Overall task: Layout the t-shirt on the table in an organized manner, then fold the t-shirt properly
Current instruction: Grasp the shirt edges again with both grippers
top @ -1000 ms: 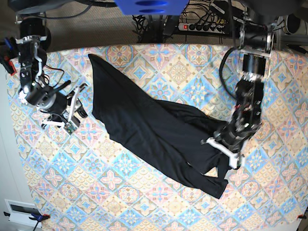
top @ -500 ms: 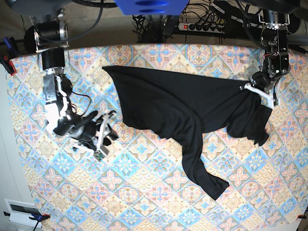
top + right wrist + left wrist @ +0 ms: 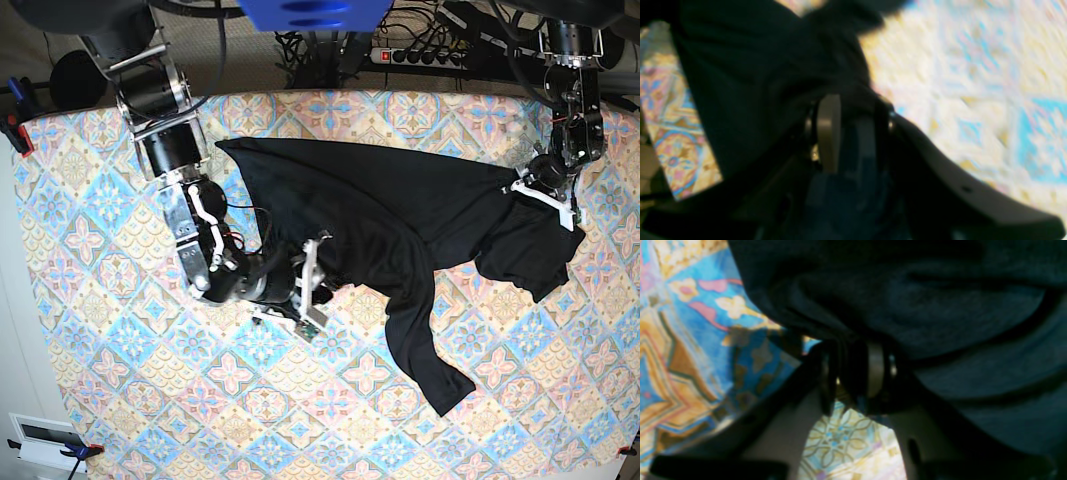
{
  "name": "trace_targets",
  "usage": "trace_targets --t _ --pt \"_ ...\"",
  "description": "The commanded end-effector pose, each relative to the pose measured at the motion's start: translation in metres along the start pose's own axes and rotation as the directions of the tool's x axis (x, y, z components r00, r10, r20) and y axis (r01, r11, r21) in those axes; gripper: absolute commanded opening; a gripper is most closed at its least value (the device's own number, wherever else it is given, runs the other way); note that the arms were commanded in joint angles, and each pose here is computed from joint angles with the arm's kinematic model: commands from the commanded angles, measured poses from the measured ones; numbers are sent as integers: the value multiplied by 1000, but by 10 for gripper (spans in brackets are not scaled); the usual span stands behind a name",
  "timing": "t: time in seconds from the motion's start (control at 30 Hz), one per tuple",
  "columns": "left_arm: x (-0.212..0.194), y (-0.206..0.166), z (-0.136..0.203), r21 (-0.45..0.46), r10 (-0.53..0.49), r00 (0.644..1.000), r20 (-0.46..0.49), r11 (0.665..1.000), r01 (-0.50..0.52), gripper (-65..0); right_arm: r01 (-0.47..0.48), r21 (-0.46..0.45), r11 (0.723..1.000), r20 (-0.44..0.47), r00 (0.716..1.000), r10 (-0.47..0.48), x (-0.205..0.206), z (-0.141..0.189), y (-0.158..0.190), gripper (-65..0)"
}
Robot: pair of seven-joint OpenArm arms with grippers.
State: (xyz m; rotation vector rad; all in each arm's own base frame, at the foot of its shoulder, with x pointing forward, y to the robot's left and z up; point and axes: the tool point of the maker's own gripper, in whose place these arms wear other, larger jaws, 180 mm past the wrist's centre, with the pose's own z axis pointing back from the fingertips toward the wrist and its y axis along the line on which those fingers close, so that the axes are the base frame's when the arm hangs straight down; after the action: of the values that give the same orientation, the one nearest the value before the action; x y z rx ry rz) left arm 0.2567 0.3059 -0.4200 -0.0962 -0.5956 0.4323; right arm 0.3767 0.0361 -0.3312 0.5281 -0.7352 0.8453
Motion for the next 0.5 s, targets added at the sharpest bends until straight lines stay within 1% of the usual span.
trace_targets --t 0.0,0.07,0.13,0.2,0.3,0.33,0.4,0.47 --pt "9 6 6 4 0 1000 -2 1000 0 -483 -11 -11 1000 13 1000 11 7 2 -7 -475" --pt "14 3 8 -32 32 999 -4 999 -33 -473 -13 -8 1000 -13 1000 13 5 -2 -10 -469" --pt "19 -1 12 -72 69 998 -6 995 -69 -474 -6 -8 1000 -35 999 6 2 -6 -15 -441" --pt "26 -5 16 -113 101 995 -9 988 -102 -473 8 -8 1000 -52 999 -8 -4 -9 -18 -393" --pt "33 -13 20 -168 146 989 -16 975 -147 -473 23 -5 1000 -41 999 -23 -6 -12 -19 -316" --pt "35 -15 21 -181 161 987 -17 970 -161 -472 26 -5 1000 -42 999 -26 -7 -13 -20 -304" --pt "45 -14 26 -202 198 980 2 960 -194 -471 26 -4 1000 -38 999 -27 -7 -13 -20 -301" --pt "56 -23 34 -238 199 980 29 953 -186 -470 35 -4 999 -46 998 -35 -10 -14 -20 -301"
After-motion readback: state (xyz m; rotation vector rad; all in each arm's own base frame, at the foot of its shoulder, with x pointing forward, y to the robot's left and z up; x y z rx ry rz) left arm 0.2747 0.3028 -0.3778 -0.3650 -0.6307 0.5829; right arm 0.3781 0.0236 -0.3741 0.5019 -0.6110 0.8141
